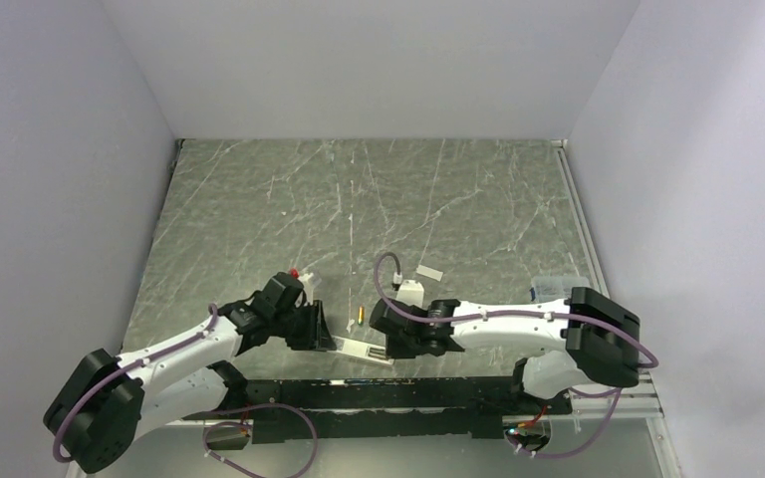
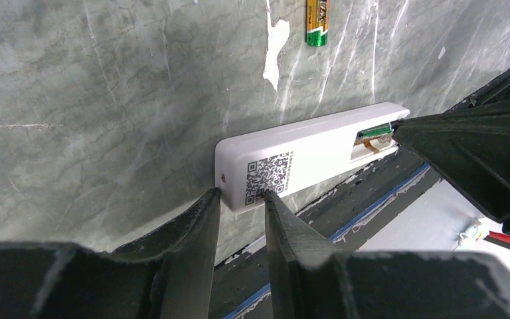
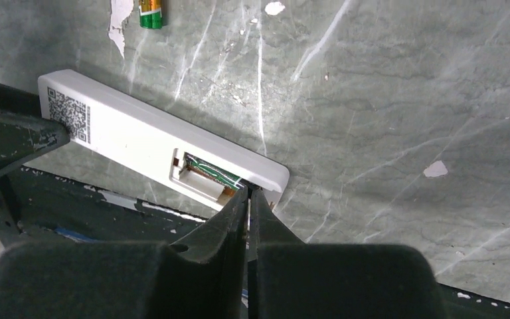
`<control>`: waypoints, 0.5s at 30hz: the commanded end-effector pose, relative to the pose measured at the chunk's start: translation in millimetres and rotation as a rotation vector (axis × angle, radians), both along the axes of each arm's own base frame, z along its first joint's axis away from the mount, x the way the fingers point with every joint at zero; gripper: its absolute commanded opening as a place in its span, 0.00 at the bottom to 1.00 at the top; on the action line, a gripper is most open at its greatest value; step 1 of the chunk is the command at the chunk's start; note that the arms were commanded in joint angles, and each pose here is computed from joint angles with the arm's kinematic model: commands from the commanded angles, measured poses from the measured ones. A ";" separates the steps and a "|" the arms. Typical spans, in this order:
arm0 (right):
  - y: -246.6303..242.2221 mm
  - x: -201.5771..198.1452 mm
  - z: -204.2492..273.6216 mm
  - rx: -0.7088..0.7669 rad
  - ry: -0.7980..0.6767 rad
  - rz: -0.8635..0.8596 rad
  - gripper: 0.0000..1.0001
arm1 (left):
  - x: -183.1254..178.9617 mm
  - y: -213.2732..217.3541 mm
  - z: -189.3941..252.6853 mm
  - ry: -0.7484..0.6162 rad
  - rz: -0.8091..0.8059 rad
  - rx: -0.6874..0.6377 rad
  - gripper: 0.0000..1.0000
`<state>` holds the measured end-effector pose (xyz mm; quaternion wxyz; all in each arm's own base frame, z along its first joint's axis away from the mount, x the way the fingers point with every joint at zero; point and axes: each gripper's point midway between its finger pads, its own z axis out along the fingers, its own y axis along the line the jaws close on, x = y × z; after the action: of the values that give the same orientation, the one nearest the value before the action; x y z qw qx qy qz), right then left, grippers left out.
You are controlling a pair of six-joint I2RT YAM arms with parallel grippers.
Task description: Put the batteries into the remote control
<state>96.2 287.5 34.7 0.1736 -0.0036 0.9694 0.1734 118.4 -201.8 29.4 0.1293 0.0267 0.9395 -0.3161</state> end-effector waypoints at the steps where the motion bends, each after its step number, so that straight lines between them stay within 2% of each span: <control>1: 7.6 14.7 2.3 -0.054 -0.048 0.002 0.06 | -1.8 -14.5 12.5 -0.020 -0.026 -0.081 0.35; 7: 8.7 9.9 -14.0 -0.115 -0.011 0.041 0.00 | -4.1 -12.1 12.6 -0.026 -0.030 -0.071 0.36; 15: 7.2 0.4 -26.7 -0.162 0.039 0.093 0.00 | -4.7 -14.2 13.2 -0.030 -0.037 -0.086 0.37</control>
<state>97.7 288.9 30.0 0.1565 -0.0510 0.9803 0.1088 115.8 -202.0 31.6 0.1383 0.0323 0.9365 -0.3205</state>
